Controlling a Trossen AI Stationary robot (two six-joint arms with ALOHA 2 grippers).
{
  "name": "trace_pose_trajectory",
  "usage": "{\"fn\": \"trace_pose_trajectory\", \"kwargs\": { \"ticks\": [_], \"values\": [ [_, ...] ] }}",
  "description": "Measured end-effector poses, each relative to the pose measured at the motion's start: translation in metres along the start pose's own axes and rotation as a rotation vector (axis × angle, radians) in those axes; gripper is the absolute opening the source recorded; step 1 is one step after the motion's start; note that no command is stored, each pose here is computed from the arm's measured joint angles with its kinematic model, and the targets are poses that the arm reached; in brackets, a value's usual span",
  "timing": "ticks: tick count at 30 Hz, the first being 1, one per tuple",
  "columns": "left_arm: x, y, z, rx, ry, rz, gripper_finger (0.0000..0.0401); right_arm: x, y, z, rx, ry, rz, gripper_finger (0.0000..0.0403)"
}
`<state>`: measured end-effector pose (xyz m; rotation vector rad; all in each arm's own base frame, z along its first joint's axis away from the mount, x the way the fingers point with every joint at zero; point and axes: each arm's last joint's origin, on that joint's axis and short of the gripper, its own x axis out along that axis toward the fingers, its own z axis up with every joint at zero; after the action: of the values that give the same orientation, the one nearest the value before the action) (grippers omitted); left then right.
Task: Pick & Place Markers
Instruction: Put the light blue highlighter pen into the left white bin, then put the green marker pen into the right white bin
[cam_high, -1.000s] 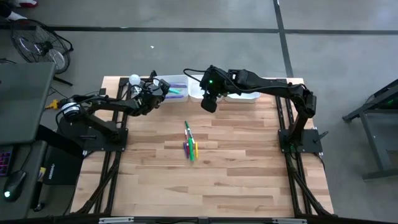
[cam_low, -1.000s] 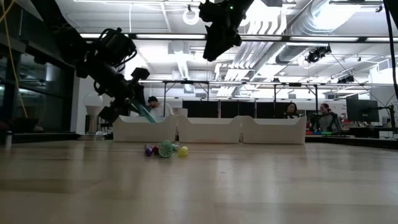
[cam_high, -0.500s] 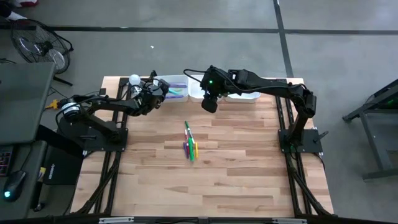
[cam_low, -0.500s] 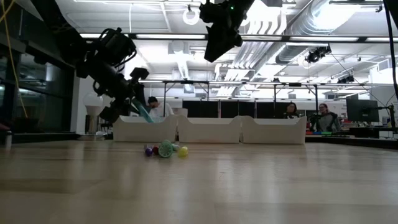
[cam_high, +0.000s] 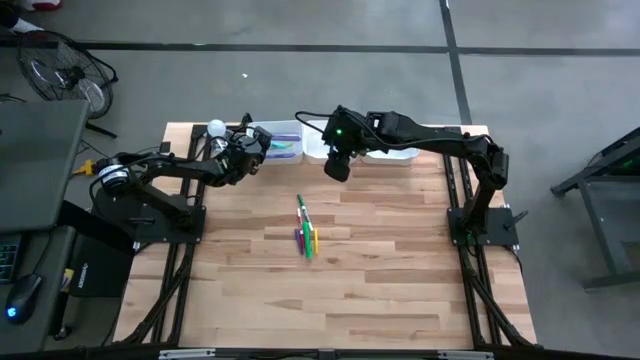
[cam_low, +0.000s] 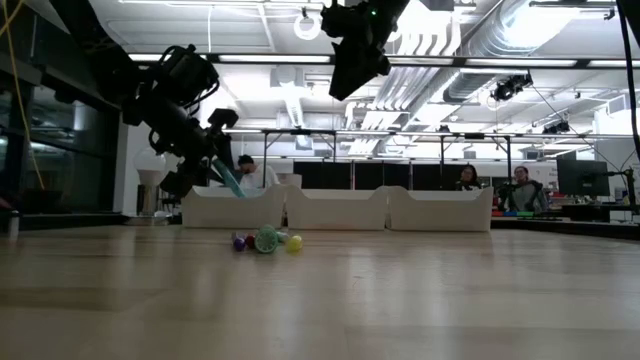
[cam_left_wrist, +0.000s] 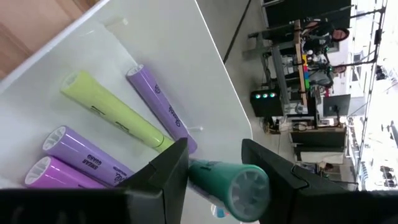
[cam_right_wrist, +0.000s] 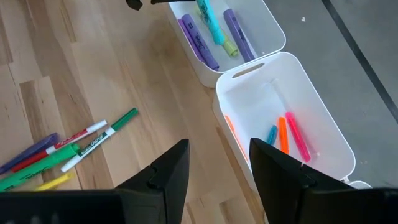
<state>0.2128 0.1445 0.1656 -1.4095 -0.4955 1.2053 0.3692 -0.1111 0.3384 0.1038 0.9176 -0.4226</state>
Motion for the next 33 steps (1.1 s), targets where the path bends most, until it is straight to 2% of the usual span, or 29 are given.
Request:
{"fn": "trace_pose_trajectory", "kwargs": {
  "ticks": [5,11,15,21,25,28,33],
  "values": [
    [0.000,0.000,0.000,0.003,0.000,0.000,0.0156,0.000,0.000,0.000,0.000,0.000,0.000,0.0157],
    [0.000,0.000,0.000,-0.008,-0.016,0.000,0.0220,0.000,0.000,0.000,0.004,0.000,0.000,0.0158],
    [0.000,0.000,0.001,-0.075,-0.051,-0.004,0.0260,0.000,0.000,0.000,0.004,0.001,0.000,0.0156],
    [-0.008,-0.011,0.009,-0.120,-0.159,-0.065,0.0275,0.000,0.000,-0.004,0.011,0.040,0.006,0.0157],
    [-0.018,-0.027,0.014,-0.037,-0.137,-0.149,0.0275,0.000,0.001,-0.006,0.040,0.064,0.007,0.0157],
    [-0.027,-0.040,0.016,0.096,-0.051,-0.231,0.0276,0.009,0.005,-0.011,0.090,0.064,0.041,0.0158],
    [-0.052,-0.064,0.023,0.350,0.094,-0.451,0.0276,0.031,0.020,-0.030,0.170,0.128,0.126,0.0157]
  ]
}}
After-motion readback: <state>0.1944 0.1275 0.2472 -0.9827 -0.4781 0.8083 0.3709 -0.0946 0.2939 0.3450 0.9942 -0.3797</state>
